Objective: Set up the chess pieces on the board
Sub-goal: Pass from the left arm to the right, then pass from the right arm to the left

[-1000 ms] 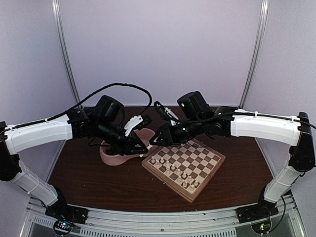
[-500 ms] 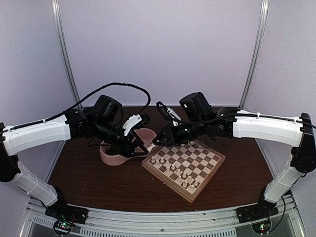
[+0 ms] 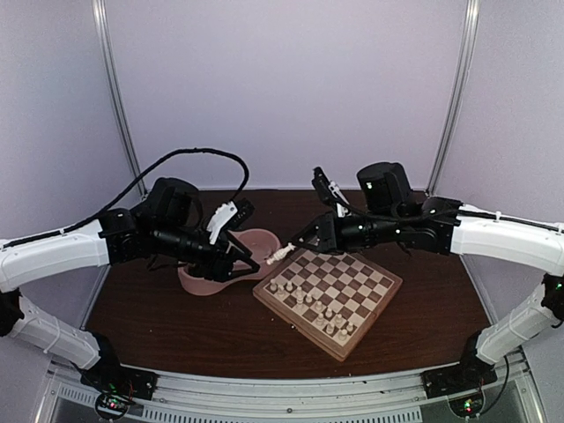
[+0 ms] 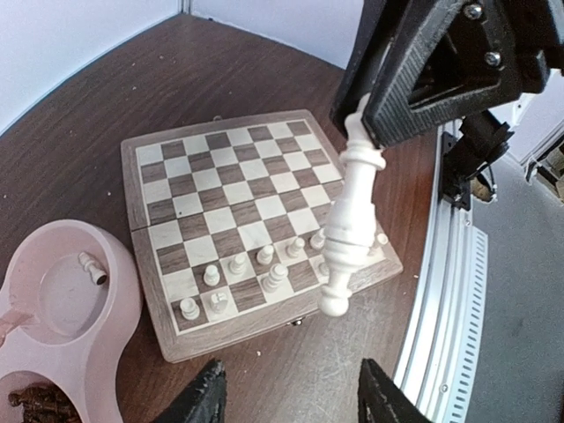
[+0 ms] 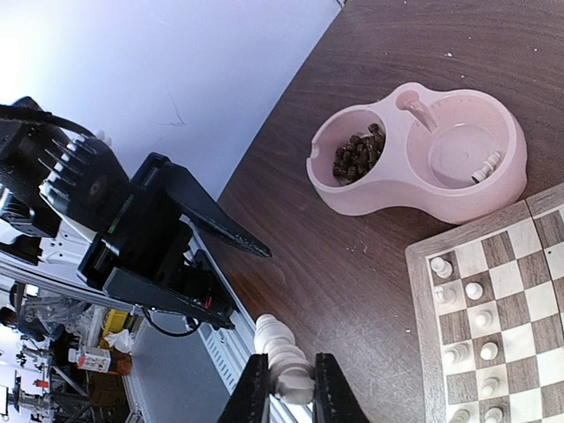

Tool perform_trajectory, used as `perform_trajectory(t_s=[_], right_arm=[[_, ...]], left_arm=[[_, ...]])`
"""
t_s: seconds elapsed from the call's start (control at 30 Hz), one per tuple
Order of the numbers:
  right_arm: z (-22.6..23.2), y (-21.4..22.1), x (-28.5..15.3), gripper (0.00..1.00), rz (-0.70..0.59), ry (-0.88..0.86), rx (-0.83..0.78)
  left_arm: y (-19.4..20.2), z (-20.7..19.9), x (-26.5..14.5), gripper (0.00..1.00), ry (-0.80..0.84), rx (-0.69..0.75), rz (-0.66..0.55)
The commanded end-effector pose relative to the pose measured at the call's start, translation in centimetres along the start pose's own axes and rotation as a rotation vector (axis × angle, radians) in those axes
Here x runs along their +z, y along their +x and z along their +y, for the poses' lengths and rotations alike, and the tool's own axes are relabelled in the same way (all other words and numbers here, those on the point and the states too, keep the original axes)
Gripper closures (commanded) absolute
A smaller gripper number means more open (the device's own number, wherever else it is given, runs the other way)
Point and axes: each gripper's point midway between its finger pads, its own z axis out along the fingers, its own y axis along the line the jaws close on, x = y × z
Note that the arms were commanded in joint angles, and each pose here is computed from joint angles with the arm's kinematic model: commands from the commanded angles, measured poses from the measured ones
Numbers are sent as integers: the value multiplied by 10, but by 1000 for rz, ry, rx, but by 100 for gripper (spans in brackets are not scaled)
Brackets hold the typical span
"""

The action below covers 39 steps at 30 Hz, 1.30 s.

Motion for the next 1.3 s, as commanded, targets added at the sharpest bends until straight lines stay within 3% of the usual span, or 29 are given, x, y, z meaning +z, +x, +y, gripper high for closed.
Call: perform_trajectory(t_s=[0.0,0.5,0.7,1.27], right_arm=[[26,-17,-18,95,-110,-131,48],[68,-41,-43,95,-274,-373,132],[70,-49,-44,96,-332,-414,175],[66,-48,-34,97,-330,-406,182]], left_arm=[[-42,-24,-18,48,94,43,-197],[-101,-40,-68,47,62,246,-587],[-110,-43,-69,48,81,245,-599],[-114,-43,-72,57,80,247,-610]])
